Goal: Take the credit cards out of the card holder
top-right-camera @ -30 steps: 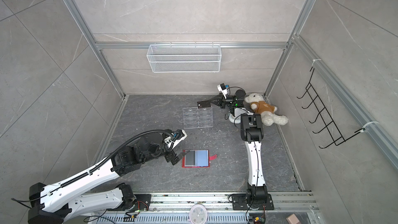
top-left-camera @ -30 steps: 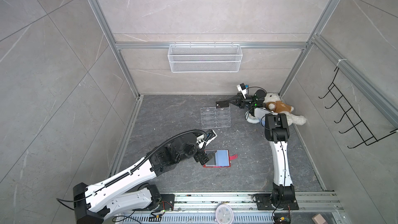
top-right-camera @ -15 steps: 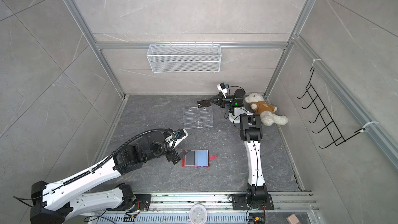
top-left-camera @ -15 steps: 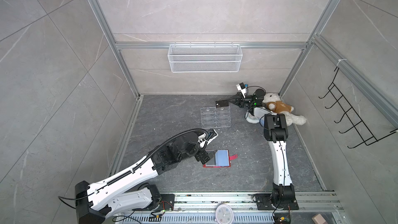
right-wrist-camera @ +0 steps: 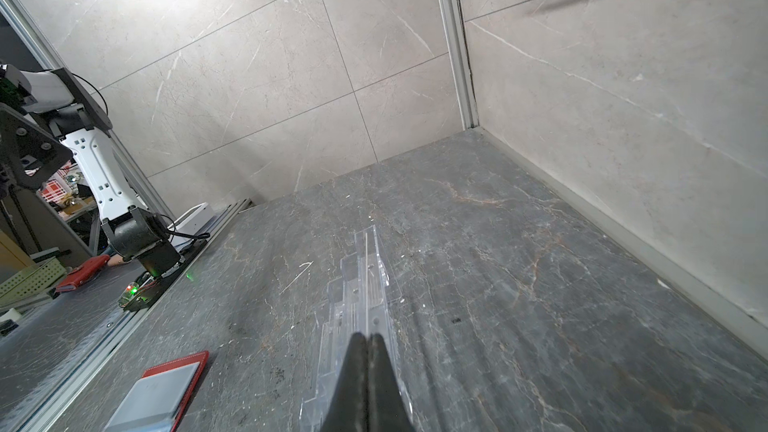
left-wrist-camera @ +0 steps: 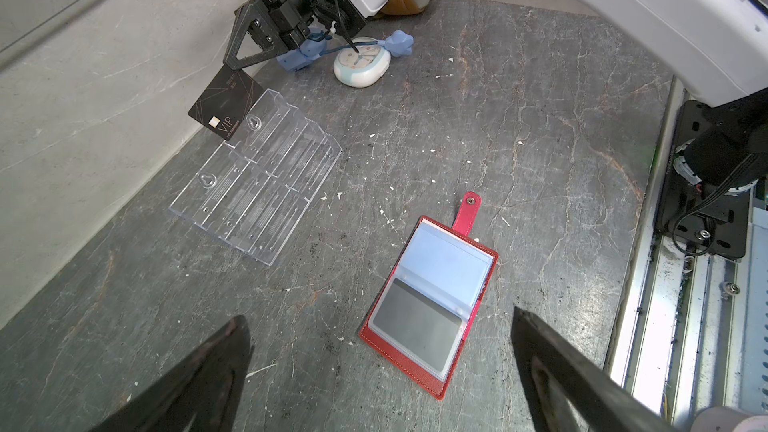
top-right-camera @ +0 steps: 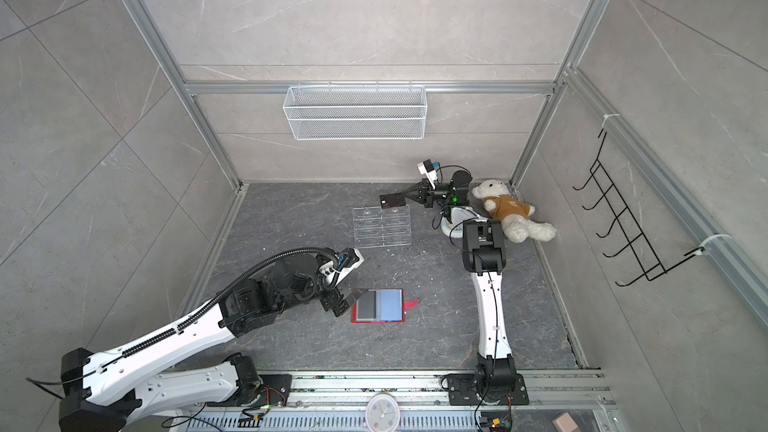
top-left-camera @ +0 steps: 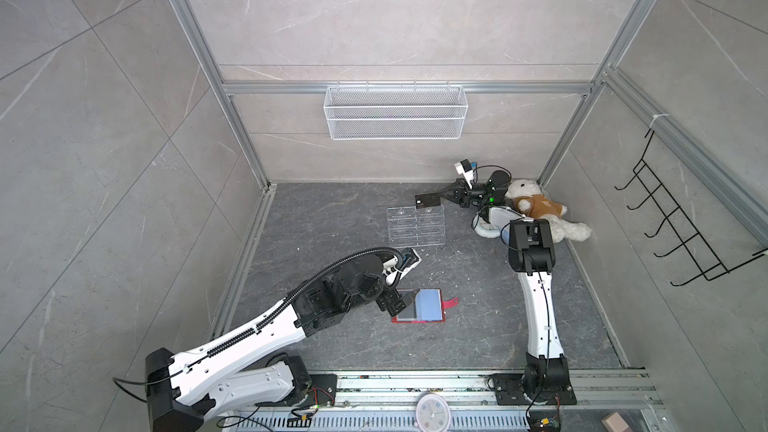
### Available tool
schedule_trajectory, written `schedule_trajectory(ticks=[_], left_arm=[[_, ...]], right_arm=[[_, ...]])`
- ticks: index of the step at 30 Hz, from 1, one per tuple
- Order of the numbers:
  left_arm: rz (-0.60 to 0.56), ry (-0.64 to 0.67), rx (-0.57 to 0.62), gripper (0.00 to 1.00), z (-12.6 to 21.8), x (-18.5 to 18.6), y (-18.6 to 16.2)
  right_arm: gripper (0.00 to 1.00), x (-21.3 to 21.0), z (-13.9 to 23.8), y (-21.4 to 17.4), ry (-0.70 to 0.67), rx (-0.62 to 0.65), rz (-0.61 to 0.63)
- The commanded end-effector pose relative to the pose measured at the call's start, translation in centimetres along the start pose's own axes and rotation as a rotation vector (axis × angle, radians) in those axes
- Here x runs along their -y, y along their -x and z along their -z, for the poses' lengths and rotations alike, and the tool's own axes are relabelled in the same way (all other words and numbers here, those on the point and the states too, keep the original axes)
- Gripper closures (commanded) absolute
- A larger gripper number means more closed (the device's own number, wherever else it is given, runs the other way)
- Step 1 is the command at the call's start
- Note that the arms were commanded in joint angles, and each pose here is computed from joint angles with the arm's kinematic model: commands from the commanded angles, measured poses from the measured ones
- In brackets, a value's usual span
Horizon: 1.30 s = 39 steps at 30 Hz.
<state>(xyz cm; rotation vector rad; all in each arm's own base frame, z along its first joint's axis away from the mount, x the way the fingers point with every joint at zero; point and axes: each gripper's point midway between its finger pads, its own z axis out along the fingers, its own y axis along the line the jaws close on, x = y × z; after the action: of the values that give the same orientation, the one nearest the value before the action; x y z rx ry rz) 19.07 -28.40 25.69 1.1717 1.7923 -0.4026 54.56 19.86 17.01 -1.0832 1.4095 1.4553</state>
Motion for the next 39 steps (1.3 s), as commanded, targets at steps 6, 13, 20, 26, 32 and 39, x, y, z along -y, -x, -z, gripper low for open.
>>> schedule_trajectory(ticks=[6, 13, 20, 26, 32, 39], left_arm=[[-0.012, 0.016, 0.063, 0.00, 0.7, -0.6, 2.2], [-0.011, 0.015, 0.055, 0.00, 0.5, -0.6, 2.0], [-0.014, 0.011, 0.055, 0.00, 0.6, -0.5, 2.0], [-0.011, 0.008, 0.054, 0.00, 0.4, -0.5, 2.1], [-0.021, 0.009, 0.060, 0.00, 0.2, -0.5, 2.5], [-0.021, 0.009, 0.066, 0.00, 0.3, -0.5, 2.6]], right_arm=[[1.00, -0.9, -0.6, -0.9, 0.079, -0.053, 0.009], [1.00, -0.8, -0.6, -0.9, 0.077, -0.055, -0.004], [1.00, -0.6, -0.3, -0.8, 0.070, -0.055, -0.024], [1.00, -0.5, 0.0, -0.7, 0.064, -0.055, -0.026], [1.00, -0.7, 0.1, -0.7, 0.051, -0.047, -0.045], [1.00, -1.3, 0.9, 1.1, 0.032, -0.040, -0.059]])
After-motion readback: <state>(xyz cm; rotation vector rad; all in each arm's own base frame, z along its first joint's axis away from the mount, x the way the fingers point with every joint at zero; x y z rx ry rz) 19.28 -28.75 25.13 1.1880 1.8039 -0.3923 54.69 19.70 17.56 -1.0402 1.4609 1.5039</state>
